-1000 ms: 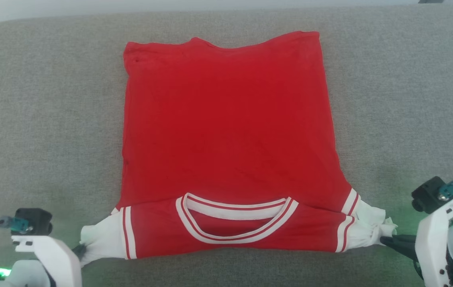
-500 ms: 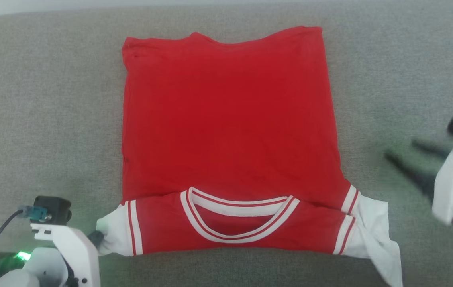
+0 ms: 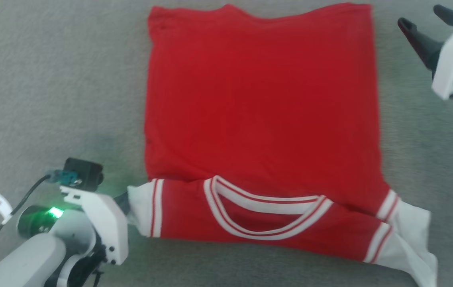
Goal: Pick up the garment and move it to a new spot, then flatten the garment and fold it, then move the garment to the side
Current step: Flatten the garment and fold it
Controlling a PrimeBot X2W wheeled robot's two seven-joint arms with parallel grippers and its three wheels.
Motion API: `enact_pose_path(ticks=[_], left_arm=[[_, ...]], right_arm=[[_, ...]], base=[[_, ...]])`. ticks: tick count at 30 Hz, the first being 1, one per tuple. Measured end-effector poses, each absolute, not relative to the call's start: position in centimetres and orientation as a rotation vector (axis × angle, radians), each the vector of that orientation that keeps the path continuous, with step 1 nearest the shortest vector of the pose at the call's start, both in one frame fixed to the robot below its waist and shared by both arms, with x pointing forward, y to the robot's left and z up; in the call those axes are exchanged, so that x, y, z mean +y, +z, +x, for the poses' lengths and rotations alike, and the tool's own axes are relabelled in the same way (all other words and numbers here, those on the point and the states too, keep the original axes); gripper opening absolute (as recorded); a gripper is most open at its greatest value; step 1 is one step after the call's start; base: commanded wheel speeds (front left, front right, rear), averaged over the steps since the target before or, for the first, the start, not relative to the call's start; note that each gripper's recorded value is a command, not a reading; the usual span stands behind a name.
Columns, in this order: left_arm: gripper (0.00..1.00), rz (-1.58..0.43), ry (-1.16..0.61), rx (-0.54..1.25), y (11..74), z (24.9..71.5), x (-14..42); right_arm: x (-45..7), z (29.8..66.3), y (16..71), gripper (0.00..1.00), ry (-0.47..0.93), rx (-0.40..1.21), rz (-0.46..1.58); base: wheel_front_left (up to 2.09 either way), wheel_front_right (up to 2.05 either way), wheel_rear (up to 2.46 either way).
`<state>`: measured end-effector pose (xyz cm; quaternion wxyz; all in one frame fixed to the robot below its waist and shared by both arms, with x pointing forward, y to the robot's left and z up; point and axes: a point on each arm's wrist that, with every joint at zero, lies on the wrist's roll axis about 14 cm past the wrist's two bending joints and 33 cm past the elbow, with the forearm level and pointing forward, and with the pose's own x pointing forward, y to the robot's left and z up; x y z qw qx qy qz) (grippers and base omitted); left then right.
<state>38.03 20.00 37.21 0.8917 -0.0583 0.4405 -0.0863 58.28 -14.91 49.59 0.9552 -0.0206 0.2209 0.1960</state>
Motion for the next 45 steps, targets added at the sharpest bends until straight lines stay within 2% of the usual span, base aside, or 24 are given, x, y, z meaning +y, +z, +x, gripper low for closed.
enact_pose_path(ticks=[8, 16, 17, 18, 26, 35, 45], left_arm=[[0.00, -0.143, -0.168, 0.925, 36.2, 38.6, 20.4], [0.00, -0.177, -0.134, 0.933, 34.8, 38.5, 21.1], [0.00, -0.180, -0.131, 0.933, 34.7, 38.5, 21.2], [0.00, -0.183, -0.127, 0.934, 34.6, 38.5, 21.2], [0.00, -0.188, -0.134, 0.921, 34.4, 38.8, 21.2], [0.00, -0.148, -0.154, 0.893, 35.2, 40.0, 21.2], [0.00, -0.074, -0.196, 0.861, 36.7, 41.7, 20.4]], right_arm=[[-12.6, 62.4, 42.8, 1.00, 0.392, 0.736, -0.049], [-10.0, 62.1, 36.0, 1.00, 0.419, 1.078, -0.060], [-9.9, 62.1, 35.7, 0.20, 0.424, 1.091, -0.067], [-9.8, 62.1, 35.6, 0.00, 0.426, 1.098, -0.081], [-10.2, 61.7, 36.7, 0.00, 0.436, 1.081, -0.113], [-12.6, 59.3, 39.7, 0.00, 0.457, 1.029, -0.145], [-16.7, 51.8, 42.9, 0.00, 0.496, 0.991, -0.120]], base=[[0.00, 0.00, 0.00], [0.00, 0.00, 0.00], [0.00, 0.00, 0.00], [0.00, 0.00, 0.00], [0.00, 0.00, 0.00], [0.00, 0.00, 0.00], [0.00, 0.00, 0.00]])
